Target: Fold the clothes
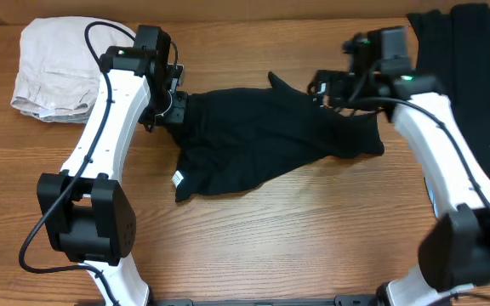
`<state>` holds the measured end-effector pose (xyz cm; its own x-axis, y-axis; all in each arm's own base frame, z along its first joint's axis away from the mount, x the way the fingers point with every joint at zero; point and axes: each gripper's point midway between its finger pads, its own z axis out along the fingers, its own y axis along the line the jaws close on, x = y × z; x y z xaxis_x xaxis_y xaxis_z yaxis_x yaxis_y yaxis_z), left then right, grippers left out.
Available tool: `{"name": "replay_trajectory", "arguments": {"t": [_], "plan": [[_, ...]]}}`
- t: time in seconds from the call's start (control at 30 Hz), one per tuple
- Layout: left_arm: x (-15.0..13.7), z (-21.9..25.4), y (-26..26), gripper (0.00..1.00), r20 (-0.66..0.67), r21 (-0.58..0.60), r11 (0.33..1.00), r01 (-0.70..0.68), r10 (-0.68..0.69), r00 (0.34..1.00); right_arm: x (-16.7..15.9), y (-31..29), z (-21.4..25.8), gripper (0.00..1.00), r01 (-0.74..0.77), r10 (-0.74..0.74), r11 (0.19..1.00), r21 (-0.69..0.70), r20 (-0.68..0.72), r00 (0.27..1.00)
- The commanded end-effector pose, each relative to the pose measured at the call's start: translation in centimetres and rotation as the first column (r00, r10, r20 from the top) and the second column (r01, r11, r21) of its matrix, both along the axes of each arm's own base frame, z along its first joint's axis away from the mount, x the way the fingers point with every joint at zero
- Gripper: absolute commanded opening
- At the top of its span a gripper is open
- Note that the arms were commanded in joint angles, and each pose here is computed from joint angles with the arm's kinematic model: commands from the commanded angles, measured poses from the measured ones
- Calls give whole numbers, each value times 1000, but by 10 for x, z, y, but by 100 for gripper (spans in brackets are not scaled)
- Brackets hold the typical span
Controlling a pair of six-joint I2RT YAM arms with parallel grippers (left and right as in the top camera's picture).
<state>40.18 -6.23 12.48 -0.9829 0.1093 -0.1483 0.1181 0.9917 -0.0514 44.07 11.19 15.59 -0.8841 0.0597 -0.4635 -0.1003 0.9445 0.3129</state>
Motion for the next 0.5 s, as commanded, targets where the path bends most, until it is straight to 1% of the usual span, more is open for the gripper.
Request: {"name": "replay_trajectory", "arguments": {"t": [0.0,0.1,0.17,0.23,0.3,0.37,0.43,0.47], "plan": [[2,-5,1,4,-1,6,1000,13,-13,1000,10,-7,-37,100,-13,10,997,-77,-37,999],[4,-5,1,4,9,4,1000,13,-13,1000,16,-6,-72,99,-52,44,994,-99,-83,996],[5,-5,1,4,13,4,1000,13,-13,1000,17,-6,-94,96,-61,48,993,-104,-119,992],[6,-5,1,4,16,4,1000,13,-13,1000,15,-6,-107,90,-64,48,992,-105,-148,988],[6,-5,1,4,16,3,1000,13,-13,1000,11,-2,-118,81,-76,60,994,-84,-181,982],[6,-5,1,4,17,3,1000,13,-13,1000,6,2,-123,67,-86,72,994,-61,-206,976],[7,-4,0,4,19,3,1000,13,-13,1000,1,2,-124,43,-87,72,995,-53,-232,970],[7,-4,0,4,20,3,1000,13,-13,1000,-2,1,-125,33,-79,63,995,-54,-247,967]]}}
